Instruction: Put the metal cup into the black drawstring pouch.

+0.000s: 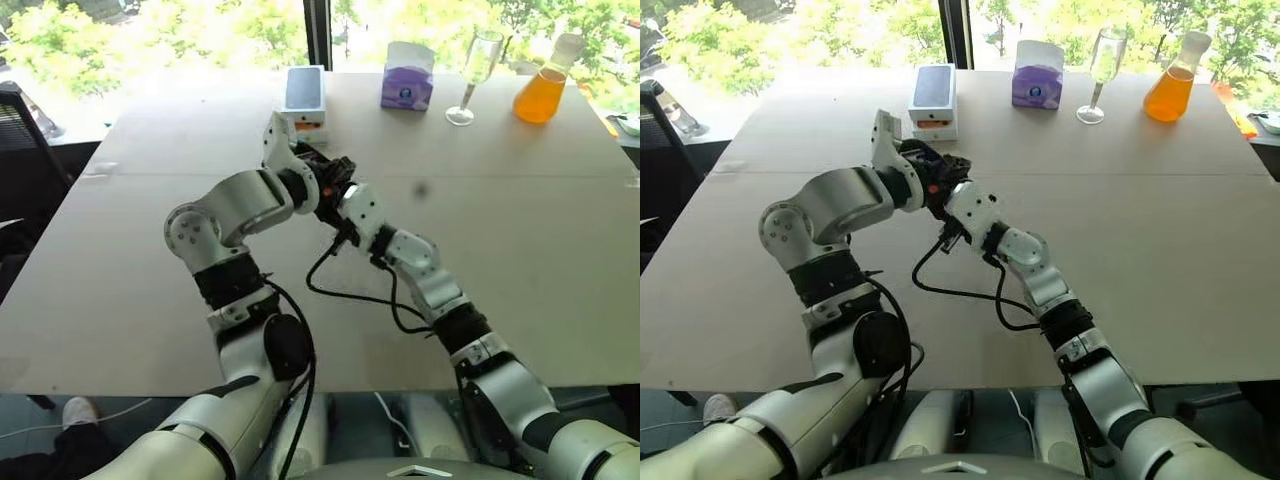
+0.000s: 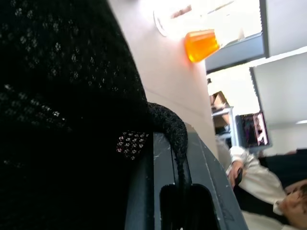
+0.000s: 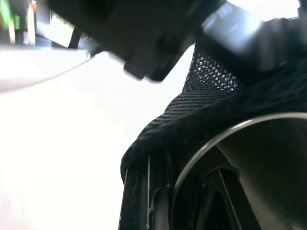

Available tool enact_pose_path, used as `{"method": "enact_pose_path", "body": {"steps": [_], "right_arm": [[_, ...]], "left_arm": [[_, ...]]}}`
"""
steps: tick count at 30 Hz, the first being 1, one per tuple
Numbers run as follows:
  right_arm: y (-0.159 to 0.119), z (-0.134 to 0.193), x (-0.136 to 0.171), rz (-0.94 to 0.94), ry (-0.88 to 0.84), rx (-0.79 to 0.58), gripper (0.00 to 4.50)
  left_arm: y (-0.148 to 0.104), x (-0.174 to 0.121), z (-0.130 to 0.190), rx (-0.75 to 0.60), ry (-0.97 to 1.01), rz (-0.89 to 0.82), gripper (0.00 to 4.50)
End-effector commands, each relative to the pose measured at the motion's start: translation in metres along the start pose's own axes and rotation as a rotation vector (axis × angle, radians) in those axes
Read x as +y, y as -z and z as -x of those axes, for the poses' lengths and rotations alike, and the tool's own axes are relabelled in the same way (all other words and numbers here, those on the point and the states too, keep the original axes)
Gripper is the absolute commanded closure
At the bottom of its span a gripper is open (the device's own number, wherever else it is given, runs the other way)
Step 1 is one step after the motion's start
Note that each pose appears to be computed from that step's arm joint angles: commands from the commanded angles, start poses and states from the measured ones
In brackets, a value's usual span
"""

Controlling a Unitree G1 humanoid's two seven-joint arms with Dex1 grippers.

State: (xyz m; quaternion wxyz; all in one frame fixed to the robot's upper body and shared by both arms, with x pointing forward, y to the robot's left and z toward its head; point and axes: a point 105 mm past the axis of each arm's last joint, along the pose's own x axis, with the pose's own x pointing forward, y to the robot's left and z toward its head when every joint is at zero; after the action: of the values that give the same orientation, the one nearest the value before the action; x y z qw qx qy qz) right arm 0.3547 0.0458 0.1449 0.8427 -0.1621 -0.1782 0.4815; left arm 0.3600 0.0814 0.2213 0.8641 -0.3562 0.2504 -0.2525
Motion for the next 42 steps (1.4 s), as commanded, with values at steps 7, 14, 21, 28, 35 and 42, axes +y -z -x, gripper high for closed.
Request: {"method": "enact_pose_path", "body": {"steps": [7, 14, 21, 28, 35, 42], "right_arm": [[-0.031, -0.022, -0.001, 0.14, -0.002, -0.123, 4.43], [-0.04, -0.029, -0.017, 0.252, 0.147, -0.157, 4.43], [-0.015, -0.027, 0.016, 0.434, -0.018, -0.095, 4.43], [-0.012, -0.019, 0.017, 0.281, -0.066, -0.09, 4.43], [-0.015, 0.009, 0.018, -0.128, -0.047, -0.144, 4.43], [-0.019, 0.013, 0.023, -0.275, -0.053, -0.137, 4.43]], "left_arm": [[0.014, -0.052, 0.002, 0.098, 0.155, 0.065, 4.5], [0.012, -0.064, 0.0, 0.055, 0.176, 0.247, 4.5], [0.012, -0.065, 0.002, 0.032, 0.174, 0.393, 4.5], [0.027, -0.014, 0.014, 0.03, 0.013, 0.206, 4.5], [0.021, 0.009, 0.05, -0.028, 0.077, -0.158, 4.5], [0.035, 0.016, 0.06, 0.011, 0.142, -0.409, 4.5]]}}
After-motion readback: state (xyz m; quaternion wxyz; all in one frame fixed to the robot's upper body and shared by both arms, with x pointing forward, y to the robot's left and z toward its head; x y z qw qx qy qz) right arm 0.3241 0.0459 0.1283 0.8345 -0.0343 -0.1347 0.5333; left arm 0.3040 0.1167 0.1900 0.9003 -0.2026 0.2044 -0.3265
